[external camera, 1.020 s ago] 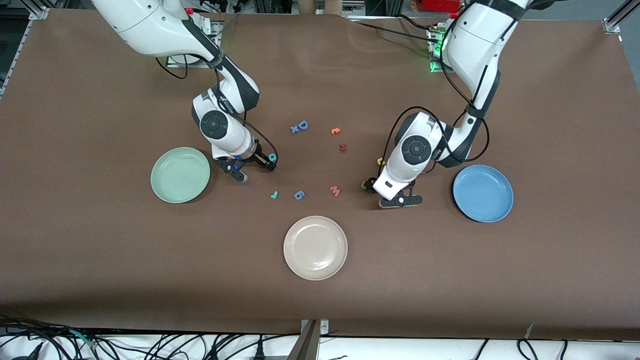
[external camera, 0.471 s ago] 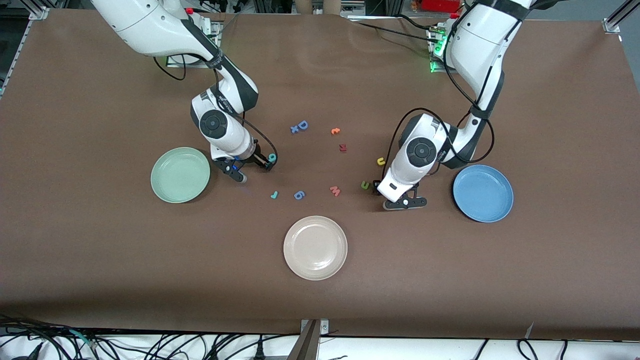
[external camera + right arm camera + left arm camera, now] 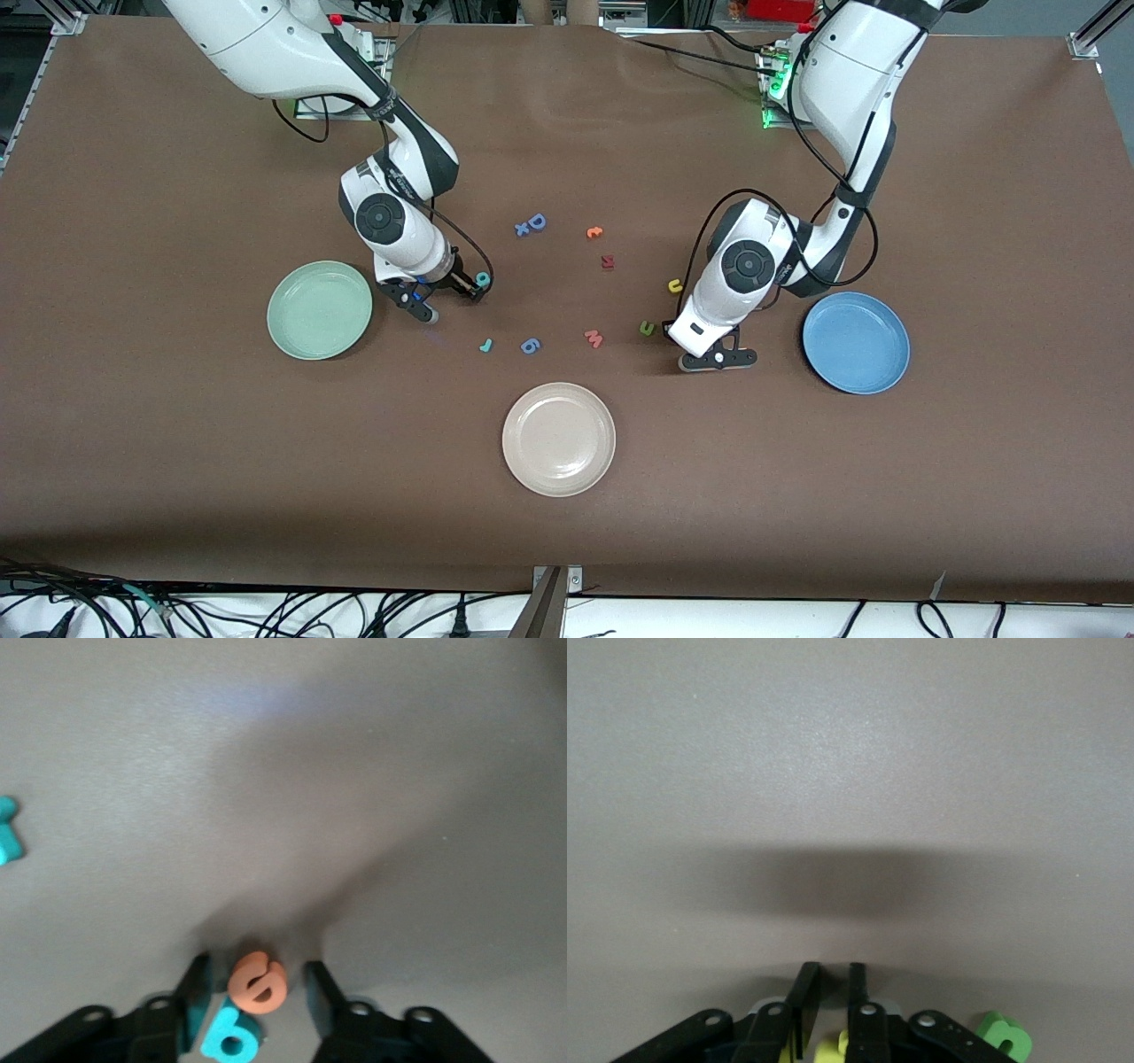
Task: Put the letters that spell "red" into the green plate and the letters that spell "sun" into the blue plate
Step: 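Grasp the orange e with the right gripper while the left gripper grasps yellow, then drop the orange e on the green plate while the left gripper lifts yellow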
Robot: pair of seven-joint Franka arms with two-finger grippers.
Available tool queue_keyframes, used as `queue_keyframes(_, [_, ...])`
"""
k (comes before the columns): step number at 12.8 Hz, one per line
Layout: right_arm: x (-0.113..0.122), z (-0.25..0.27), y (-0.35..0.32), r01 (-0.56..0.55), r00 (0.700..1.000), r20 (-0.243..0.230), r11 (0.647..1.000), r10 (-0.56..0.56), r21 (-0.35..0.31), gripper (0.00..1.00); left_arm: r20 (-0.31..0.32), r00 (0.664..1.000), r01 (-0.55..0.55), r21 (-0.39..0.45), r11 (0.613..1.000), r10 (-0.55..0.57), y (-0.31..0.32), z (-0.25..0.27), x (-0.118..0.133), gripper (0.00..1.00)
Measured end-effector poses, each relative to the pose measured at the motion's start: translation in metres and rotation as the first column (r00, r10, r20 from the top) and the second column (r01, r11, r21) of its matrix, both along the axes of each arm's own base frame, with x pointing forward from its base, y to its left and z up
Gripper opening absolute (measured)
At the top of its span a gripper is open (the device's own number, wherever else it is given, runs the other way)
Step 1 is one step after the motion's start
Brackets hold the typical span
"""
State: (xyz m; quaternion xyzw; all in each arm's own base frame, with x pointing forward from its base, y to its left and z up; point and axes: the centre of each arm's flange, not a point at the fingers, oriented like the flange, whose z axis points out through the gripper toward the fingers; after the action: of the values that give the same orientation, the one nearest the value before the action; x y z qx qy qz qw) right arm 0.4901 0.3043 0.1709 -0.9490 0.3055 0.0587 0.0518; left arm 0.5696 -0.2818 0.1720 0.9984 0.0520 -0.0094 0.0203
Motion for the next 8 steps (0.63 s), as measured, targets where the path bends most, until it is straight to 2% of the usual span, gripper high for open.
queue_keyframes(1, [0.0, 0.0011, 0.0013, -0.001, 1.0, 0.002, 1.0, 0.001, 0.001, 0.35, 0.0, 1.0, 0.0, 0.0, 1.0, 0.0, 0.0001, 0.0001, -0.0002, 0.17])
queue_keyframes(4, [-0.0001, 0.0032, 0.0014, -0.002, 1.0, 0.004, 1.0, 0.002, -0.001, 0.3, 0.0, 1.0, 0.0, 0.0, 1.0, 0.0, 0.0006, 0.0002, 0.0, 0.16])
queue_keyframes(6, [0.0001, 0.0035, 0.0015, -0.003, 1.0, 0.003, 1.0, 0.003, -0.002, 0.3, 0.0, 1.0, -0.001, 0.0, 1.0, 0.001, 0.0011, 0.0002, 0.0002, 0.16])
queue_keyframes(8, [0.0013, 0.0067, -0.0016, -0.015, 0.999, -0.03, 0.999, 0.014, -0.034, 0.3, 0.0, 1.0, -0.002, 0.0, 1.0, 0.002, 0.0011, 0.0002, 0.0002, 0.17])
